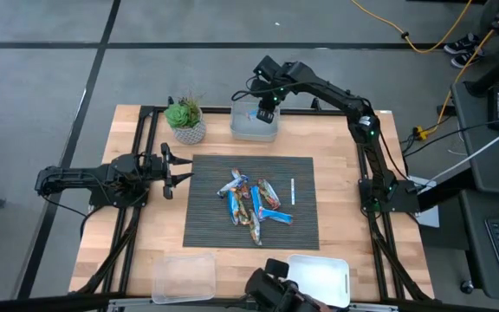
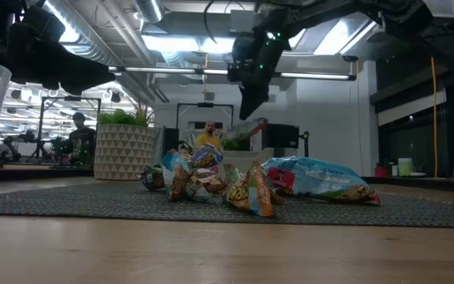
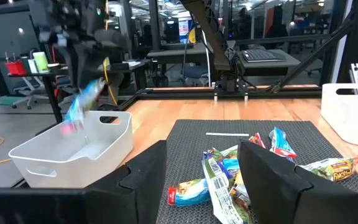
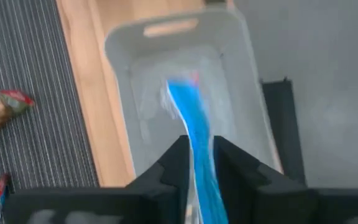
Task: Pick and place Granola Bars by type
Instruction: Put the red granola bar into the gray bin
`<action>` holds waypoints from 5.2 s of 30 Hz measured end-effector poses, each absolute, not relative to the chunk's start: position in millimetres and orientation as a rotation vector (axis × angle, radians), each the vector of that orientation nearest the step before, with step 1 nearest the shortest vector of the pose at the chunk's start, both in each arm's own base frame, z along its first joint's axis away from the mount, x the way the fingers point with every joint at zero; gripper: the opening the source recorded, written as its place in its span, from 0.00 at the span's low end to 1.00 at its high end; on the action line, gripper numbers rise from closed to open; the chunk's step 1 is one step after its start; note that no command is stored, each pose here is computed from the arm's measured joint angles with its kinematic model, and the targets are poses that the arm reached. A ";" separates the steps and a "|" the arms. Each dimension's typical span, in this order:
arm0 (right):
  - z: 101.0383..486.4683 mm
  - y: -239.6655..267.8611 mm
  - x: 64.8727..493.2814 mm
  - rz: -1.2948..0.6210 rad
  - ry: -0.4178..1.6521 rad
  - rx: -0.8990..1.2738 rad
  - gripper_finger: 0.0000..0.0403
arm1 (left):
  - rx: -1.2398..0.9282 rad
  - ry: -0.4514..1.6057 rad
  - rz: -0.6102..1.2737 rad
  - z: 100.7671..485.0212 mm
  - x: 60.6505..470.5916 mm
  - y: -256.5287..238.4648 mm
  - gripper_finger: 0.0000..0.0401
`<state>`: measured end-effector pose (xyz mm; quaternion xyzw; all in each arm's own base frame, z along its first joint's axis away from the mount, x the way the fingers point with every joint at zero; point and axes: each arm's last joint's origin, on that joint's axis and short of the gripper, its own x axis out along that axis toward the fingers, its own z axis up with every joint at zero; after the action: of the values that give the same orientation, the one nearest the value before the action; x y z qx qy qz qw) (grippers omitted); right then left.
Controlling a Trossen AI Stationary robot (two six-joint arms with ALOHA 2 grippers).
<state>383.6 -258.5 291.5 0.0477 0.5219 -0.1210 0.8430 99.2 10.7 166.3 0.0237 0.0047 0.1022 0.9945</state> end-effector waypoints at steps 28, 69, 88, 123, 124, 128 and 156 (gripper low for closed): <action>345.6 -190.2 368.2 -0.078 1.208 0.306 0.56 | 0.047 0.009 0.205 166.3 99.2 10.7 0.47; 375.0 80.5 302.0 0.222 1.212 -0.065 0.56 | 0.047 0.009 0.205 166.3 99.2 10.7 0.48; 274.9 89.5 317.2 0.102 1.167 0.145 0.56 | 0.047 0.009 0.205 166.3 99.1 10.7 0.47; 155.2 77.4 300.9 -0.254 1.202 0.380 0.76 | 0.047 0.009 0.205 166.3 99.2 10.7 0.47; 151.2 78.0 302.3 -0.242 1.212 0.370 0.76 | 0.047 0.009 0.205 166.3 99.2 10.7 0.47; 137.7 79.9 307.4 -0.213 1.232 0.340 0.76 | 0.047 0.009 0.205 166.3 99.2 10.7 0.47; 165.0 88.1 323.1 -0.110 1.308 0.407 0.15 | 0.047 0.009 0.205 166.3 99.2 10.7 0.47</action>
<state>323.1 88.1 165.0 0.1880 0.6038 -0.0507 0.7729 99.2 10.7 166.3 0.0237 0.0047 0.1022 0.9945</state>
